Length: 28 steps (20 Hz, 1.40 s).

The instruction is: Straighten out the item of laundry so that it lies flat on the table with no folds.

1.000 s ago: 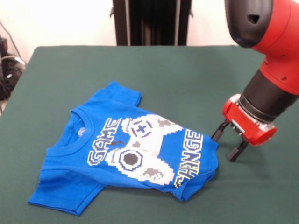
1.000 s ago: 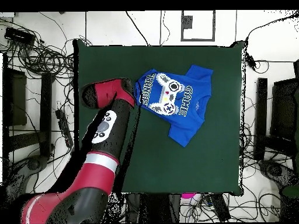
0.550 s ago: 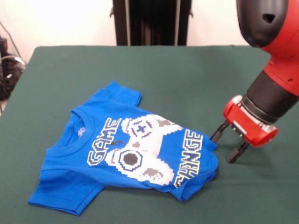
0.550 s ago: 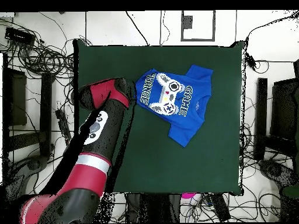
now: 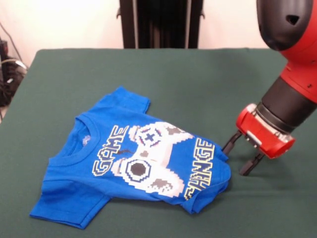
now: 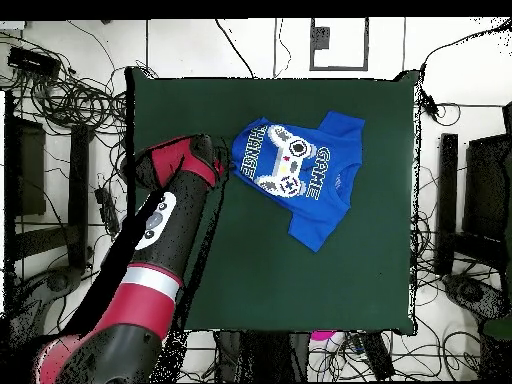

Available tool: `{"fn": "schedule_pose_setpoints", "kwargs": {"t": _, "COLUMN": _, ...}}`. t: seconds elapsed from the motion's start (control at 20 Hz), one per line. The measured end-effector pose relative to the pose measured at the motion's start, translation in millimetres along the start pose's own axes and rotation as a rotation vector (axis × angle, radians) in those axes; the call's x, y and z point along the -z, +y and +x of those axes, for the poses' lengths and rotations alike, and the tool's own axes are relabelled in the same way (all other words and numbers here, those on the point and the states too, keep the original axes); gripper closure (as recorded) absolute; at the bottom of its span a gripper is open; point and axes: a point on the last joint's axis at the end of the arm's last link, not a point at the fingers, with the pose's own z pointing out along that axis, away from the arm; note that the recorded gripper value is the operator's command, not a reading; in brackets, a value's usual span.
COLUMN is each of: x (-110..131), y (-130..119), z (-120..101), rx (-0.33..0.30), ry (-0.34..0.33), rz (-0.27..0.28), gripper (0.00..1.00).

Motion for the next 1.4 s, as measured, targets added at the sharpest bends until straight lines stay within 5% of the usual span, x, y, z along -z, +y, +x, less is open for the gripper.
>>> {"fn": "schedule_pose_setpoints", "kwargs": {"t": 0.95, "x": -10, "y": 2, "z": -10, "rx": 0.012, "ry": -0.058, "rz": -0.052, "gripper": 0.0}}
{"fn": "schedule_pose_setpoints", "kwargs": {"t": 1.4, "x": -18, "y": 6, "z": -11, "rx": 0.106, "ry": -0.188, "rz": -0.064, "gripper": 0.0}}
